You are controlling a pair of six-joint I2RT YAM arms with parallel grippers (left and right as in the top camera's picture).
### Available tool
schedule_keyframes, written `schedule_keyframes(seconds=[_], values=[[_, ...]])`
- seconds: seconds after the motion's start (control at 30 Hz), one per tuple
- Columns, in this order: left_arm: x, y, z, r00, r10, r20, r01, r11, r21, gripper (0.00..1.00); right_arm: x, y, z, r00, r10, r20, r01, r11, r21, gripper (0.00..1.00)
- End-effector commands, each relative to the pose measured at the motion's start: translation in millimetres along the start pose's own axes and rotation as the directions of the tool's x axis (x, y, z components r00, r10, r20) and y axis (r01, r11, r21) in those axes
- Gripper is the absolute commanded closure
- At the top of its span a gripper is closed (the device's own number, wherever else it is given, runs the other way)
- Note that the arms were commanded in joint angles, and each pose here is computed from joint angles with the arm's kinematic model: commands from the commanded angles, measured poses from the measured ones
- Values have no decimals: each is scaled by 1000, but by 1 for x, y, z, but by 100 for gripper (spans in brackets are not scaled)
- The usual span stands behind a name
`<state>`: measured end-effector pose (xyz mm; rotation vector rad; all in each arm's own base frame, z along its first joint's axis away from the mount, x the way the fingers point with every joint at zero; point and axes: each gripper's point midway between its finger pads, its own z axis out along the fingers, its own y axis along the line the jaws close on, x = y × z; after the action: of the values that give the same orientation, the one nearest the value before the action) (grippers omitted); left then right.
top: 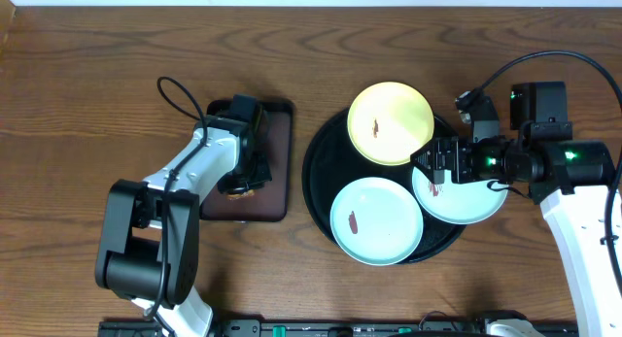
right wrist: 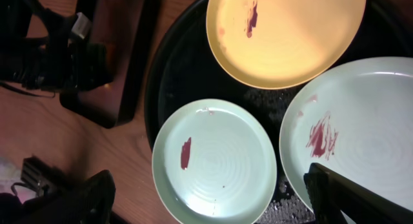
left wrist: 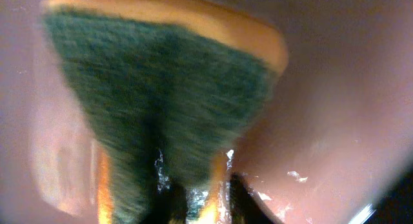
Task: Clean dirty plates on tray and stack at the side
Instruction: 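Move left gripper over the sponge and right gripper to the yellow plate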
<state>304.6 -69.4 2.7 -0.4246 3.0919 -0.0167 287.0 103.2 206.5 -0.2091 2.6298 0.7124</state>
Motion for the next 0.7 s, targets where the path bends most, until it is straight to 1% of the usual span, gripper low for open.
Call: schedule_keyframes(seconds=[0.0,0.07,0.17,0.2,0.23,0.27,0.33,0.4,0.47,0.5,0.57,0.67], values=[[-6,6,3,999,-22,23,23,999,-33,93,-4,8,-4,1000,-3,11,4,1000,-23,7],[-6,0,-2,1000,-7,20,6,1000,7,93,-4,8,-4,1000,-3,11,3,1000,-23,7],[-5,-16,-23,999,24,31,-27,994,103,92,-4,8,-4,1000,-3,11,3,1000,-23,7],[-5,-19,-31,999,25,47,-31,992,123,84,-4,8,-4,1000,-3,11,4,1000,-23,7],[-6,-19,-43,997,24,73,-33,990,136,65,-4,8,-4,1000,-3,12,4,1000,-23,7],[-6,-19,-52,995,23,92,-37,989,143,60,-4,8,-4,1000,-4,12,4,1000,-23,7],[-9,-15,-69,989,19,149,-40,990,139,41,-4,8,-4,1000,-4,12,4,1000,-23,7],[-19,0,-80,974,10,225,-27,997,69,41,-4,8,-4,1000,-3,12,4,1000,-23,7],[-28,18,-86,958,7,288,1,1000,-27,42,-4,8,-4,1000,-3,11,4,1000,-23,7],[-31,24,-84,954,9,300,11,998,-65,42,-4,8,-4,1000,-3,11,4,1000,-23,7],[-31,28,-76,955,12,297,15,996,-89,44,-4,8,-4,1000,-3,11,4,1000,-23,7],[-26,30,-42,967,18,253,11,994,-113,52,-4,8,-4,1000,-3,11,4,1000,-23,7]])
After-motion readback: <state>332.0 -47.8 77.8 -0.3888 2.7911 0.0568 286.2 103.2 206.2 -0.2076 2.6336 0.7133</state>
